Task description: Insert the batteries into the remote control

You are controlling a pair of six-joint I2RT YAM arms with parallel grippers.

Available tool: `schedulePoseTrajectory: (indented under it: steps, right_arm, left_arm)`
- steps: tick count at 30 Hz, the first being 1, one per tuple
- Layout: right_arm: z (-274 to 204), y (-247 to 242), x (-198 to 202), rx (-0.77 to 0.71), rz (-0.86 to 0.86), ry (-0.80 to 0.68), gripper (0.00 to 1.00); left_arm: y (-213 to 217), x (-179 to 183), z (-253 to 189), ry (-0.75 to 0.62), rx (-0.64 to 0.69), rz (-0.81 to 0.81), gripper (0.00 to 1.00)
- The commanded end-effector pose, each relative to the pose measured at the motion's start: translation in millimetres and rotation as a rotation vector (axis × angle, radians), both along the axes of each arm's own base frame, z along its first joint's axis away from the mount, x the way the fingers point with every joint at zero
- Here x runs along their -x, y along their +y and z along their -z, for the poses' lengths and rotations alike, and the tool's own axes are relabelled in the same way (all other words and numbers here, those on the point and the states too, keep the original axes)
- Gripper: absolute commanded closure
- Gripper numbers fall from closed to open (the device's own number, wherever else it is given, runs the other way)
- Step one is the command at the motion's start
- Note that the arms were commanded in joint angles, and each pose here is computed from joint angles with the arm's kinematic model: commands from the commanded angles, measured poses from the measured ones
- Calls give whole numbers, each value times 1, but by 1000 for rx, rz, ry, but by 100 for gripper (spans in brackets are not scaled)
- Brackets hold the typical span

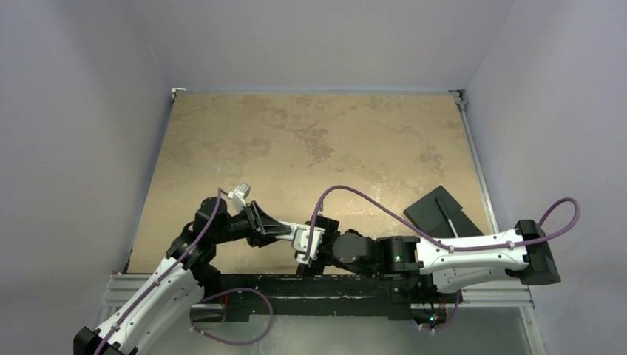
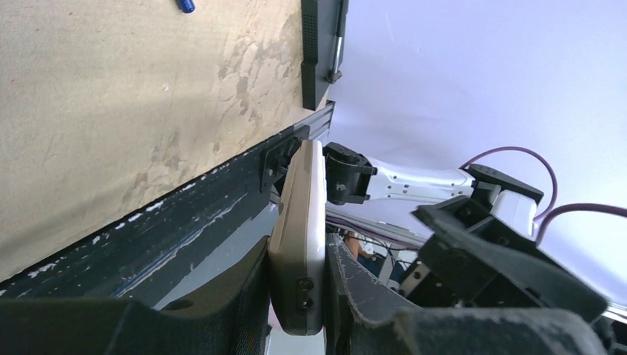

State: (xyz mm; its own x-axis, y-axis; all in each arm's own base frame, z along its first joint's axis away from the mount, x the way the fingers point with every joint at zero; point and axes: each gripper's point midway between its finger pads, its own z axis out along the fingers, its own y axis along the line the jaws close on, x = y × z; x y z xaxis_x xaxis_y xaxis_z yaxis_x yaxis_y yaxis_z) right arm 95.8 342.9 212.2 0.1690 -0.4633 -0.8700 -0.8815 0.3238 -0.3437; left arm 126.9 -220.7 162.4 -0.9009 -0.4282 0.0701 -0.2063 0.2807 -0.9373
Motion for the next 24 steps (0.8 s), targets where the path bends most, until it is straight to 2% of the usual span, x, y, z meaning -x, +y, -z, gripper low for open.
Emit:
schedulePoseTrajectory:
  steps: [1, 6, 14, 19, 24]
  right_arm:
    - [-1, -2, -4, 12, 11, -127, 14]
    - [12, -13, -13, 71, 81, -190, 14]
    - [17, -20, -25, 110, 170, -296, 16]
    - [20, -21, -35, 163, 233, -362, 22]
    - [18, -15, -38, 154, 260, -384, 29]
  left_arm:
    - [0, -1, -22, 96, 39, -46, 100]
    - [4, -3, -24, 97, -33, -62, 100]
    - [2, -3, -25, 128, 14, -72, 100]
    - [3, -1, -26, 146, 33, -78, 100]
    - [3, 2, -26, 156, 41, -73, 100]
